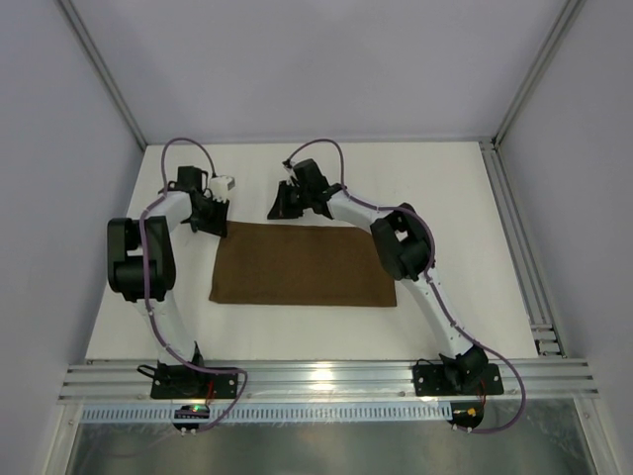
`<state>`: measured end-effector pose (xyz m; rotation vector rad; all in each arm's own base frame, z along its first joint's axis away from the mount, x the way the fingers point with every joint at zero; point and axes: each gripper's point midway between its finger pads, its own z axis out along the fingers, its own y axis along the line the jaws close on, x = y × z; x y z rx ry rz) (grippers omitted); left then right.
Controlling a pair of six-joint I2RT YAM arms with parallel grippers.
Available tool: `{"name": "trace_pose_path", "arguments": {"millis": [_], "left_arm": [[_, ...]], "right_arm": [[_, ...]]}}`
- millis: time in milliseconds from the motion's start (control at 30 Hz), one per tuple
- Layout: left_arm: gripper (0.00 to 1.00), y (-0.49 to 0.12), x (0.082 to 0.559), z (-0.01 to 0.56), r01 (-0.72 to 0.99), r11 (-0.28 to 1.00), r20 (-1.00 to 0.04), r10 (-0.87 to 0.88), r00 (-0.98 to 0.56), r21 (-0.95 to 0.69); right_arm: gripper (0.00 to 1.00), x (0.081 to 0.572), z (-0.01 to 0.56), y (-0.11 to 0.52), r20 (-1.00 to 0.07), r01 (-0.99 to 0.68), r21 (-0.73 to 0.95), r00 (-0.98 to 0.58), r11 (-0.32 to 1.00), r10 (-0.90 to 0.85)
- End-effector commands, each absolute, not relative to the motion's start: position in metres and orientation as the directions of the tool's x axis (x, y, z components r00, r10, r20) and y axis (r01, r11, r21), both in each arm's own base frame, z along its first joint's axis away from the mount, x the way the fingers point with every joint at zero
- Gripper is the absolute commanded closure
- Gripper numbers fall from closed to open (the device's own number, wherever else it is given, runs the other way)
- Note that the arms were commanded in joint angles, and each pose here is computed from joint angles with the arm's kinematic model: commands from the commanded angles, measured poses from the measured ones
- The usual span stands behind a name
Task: Fold the napkin into a case and place the utensils inside
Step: Smooth out the rectangle-folded napkin at the center of the board.
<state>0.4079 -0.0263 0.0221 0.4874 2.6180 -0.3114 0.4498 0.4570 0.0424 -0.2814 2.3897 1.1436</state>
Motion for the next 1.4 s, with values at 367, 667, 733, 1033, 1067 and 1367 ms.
{"name": "trace_pose_path", "arguments": {"millis": [367, 667, 733, 1033, 1067, 1367], "left_arm": [[0.87, -0.03, 0.41, 0.051, 0.418, 0.901, -0.542, 0.295, -0.787, -0.117], [0.87, -0.031, 0.408, 0.055, 0.428, 0.897, -0.544, 0.304, -0.782, -0.115], [0.95, -0.03, 0.409, 0.054, 0.425, 0.898, -0.541, 0.303, -0.785, -0.114], [1.0, -0.034, 0.406, 0.057, 0.429, 0.893, -0.544, 0.295, -0.786, -0.135], [1.0, -0.035, 0.406, 0.058, 0.431, 0.892, -0.544, 0.296, -0.785, -0.137], [0.97, -0.033, 0.403, 0.06, 0.432, 0.893, -0.539, 0.302, -0.786, -0.129]], "right_arm": [[0.97, 0.446, 0.044, 0.48, -0.483, -0.372, 0.715, -0.875, 0.592, 0.032], [0.97, 0.449, 0.06, 0.481, -0.514, -0.399, 0.706, -0.857, 0.586, 0.035], [0.97, 0.448, 0.062, 0.482, -0.516, -0.403, 0.705, -0.856, 0.583, 0.032], [0.97, 0.448, 0.093, 0.496, -0.605, -0.488, 0.659, -0.796, 0.572, 0.018], [0.97, 0.449, 0.091, 0.497, -0.603, -0.486, 0.661, -0.797, 0.572, 0.02], [0.97, 0.447, 0.051, 0.5, -0.509, -0.392, 0.709, -0.86, 0.586, 0.041]]}}
